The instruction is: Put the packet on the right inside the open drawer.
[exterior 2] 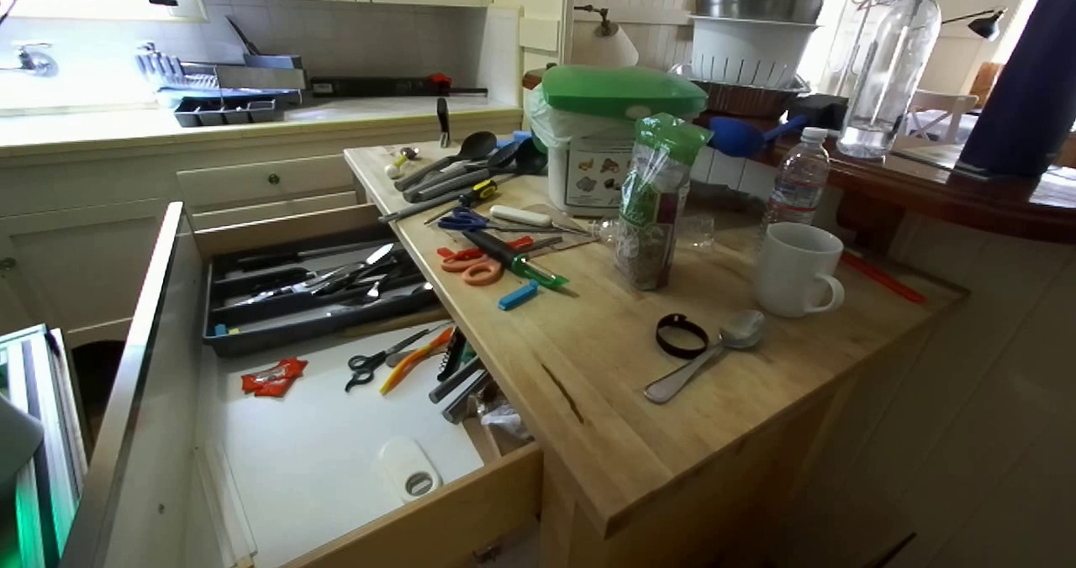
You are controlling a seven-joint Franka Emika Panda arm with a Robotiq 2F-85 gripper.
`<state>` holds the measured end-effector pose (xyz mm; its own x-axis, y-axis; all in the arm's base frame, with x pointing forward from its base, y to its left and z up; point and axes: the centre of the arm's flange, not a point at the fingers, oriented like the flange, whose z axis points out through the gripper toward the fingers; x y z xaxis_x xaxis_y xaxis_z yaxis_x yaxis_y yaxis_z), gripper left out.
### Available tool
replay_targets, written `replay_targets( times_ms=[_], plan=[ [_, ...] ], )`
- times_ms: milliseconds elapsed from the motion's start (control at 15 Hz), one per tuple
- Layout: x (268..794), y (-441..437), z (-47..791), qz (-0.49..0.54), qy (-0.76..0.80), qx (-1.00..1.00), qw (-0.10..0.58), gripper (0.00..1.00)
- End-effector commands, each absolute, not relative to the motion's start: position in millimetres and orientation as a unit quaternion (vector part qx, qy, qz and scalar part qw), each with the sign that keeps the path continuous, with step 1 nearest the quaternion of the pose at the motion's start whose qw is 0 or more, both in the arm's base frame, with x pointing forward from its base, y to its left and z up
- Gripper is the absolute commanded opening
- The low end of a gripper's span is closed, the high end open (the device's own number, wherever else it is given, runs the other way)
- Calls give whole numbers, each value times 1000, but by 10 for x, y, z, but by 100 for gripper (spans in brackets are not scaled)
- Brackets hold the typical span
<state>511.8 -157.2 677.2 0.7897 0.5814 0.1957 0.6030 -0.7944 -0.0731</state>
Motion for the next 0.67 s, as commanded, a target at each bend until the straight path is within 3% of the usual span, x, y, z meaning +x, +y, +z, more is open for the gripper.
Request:
replay_targets(
  times_ms=[0,200,600],
  plan=[
    [5535,-2103,6967,-59,-387,-913,112,100],
    [5761,-2480,6974,-30,-411,-906,93,100],
    [6300,-3107,6965,-102,-377,-920,-34,100]
  ],
)
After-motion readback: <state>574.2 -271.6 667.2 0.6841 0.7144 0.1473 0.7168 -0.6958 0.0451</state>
